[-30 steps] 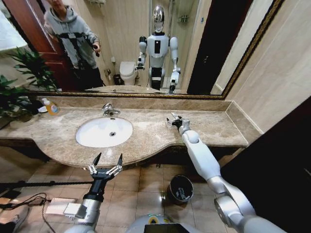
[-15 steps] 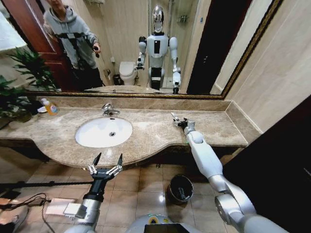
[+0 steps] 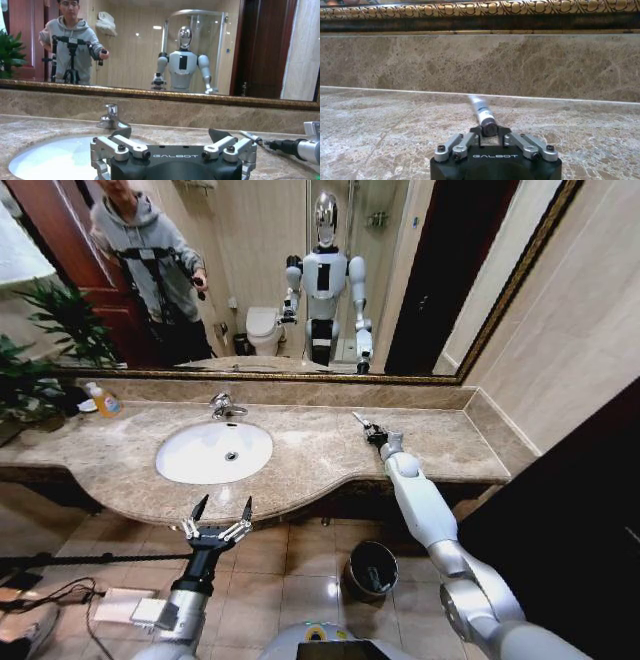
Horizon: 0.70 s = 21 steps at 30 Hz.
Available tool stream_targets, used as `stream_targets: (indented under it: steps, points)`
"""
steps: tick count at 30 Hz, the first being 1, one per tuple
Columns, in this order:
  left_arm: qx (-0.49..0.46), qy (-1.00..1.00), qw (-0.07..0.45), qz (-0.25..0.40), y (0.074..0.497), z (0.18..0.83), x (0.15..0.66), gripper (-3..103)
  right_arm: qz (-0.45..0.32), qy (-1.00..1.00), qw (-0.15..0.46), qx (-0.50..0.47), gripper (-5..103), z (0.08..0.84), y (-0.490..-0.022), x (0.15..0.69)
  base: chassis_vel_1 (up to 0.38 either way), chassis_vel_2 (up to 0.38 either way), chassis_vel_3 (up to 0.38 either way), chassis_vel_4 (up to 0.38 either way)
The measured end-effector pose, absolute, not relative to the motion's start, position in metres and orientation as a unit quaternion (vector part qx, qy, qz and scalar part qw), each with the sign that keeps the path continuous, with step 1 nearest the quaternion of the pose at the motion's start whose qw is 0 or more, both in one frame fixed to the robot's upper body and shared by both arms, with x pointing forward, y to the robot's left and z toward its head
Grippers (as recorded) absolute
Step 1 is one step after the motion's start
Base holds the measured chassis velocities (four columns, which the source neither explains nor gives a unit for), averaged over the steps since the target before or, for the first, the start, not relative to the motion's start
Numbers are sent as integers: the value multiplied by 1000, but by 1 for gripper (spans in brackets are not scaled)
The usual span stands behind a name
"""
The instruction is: Pick up the trash from the sink and place it in the trash bin.
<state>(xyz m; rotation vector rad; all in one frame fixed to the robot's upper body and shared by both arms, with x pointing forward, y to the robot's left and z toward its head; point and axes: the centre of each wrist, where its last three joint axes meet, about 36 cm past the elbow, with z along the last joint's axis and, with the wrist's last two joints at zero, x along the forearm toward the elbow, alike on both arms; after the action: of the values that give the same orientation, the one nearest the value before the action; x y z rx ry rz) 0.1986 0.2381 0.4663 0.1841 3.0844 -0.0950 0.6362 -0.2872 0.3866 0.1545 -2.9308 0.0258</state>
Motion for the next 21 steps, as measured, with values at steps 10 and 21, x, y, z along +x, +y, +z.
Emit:
stream_targets:
  steps: [10, 21]
  points:
    - [60, 997, 25, -31, 238, 466, 199, 100, 11, -994, 97, 55, 17, 386, -287, 633, 0, 0, 0, 0]
    - [60, 997, 25, -31, 238, 466, 199, 100, 34, -996, 51, 65, 17, 408, -293, 607, 0, 0, 0, 0]
